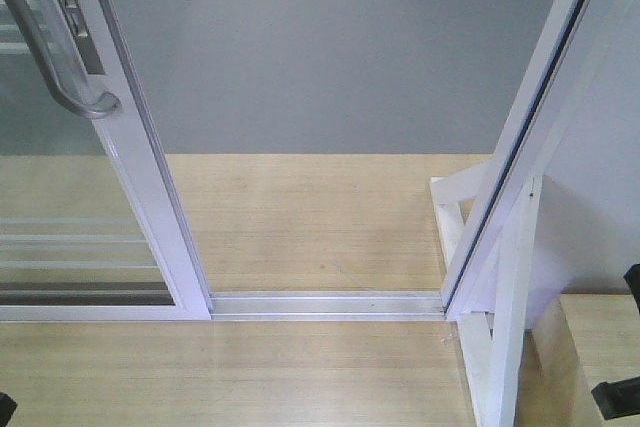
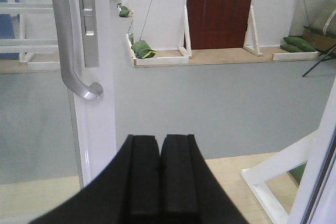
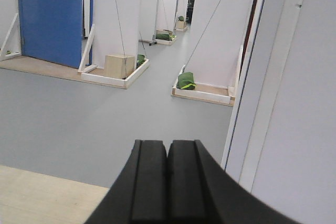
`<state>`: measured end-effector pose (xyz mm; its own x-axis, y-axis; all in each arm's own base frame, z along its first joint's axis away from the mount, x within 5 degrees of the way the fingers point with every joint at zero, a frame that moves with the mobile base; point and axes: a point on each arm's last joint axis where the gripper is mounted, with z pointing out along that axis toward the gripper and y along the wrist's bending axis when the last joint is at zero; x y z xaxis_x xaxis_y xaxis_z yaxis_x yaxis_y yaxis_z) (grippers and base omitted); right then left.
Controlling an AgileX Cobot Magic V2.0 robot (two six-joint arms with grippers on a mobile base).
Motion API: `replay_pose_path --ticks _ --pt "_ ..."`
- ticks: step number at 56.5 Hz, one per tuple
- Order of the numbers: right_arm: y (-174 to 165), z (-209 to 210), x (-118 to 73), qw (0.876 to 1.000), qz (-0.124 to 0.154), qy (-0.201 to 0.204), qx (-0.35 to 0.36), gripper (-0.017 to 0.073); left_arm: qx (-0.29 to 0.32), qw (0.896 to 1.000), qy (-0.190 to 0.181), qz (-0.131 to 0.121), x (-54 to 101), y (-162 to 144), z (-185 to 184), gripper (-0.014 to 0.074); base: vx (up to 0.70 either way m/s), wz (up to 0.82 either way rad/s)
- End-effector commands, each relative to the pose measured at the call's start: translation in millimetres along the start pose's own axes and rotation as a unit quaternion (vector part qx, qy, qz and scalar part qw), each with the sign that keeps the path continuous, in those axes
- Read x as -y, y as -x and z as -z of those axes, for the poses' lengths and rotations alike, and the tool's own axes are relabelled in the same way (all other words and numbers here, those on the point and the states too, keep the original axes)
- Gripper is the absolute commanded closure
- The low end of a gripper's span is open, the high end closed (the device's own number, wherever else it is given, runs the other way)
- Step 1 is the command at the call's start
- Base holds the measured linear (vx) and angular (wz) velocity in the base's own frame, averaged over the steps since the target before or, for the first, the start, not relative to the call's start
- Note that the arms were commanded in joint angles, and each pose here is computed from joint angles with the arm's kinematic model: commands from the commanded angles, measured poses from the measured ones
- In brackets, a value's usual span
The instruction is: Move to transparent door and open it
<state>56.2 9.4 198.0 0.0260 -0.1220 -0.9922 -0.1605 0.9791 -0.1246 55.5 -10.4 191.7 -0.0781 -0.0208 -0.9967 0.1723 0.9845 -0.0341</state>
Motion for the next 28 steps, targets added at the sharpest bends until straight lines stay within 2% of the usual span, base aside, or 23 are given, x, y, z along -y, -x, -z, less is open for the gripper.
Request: replay_pose_path --ticks 1,28 --pt "7.3 1.4 1.6 0.999 0.009 -0.011 0.045 0.0565 0.061 0.998 0.003 0.005 -0.4 15.4 2.9 0.0594 0.00 0.00" --pt "7.3 1.4 1.6 0.999 0.009 -0.011 0.045 0.0565 0.061 0.998 0.003 0.005 -0.4 15.4 2.9 0.0594 0.00 0.00"
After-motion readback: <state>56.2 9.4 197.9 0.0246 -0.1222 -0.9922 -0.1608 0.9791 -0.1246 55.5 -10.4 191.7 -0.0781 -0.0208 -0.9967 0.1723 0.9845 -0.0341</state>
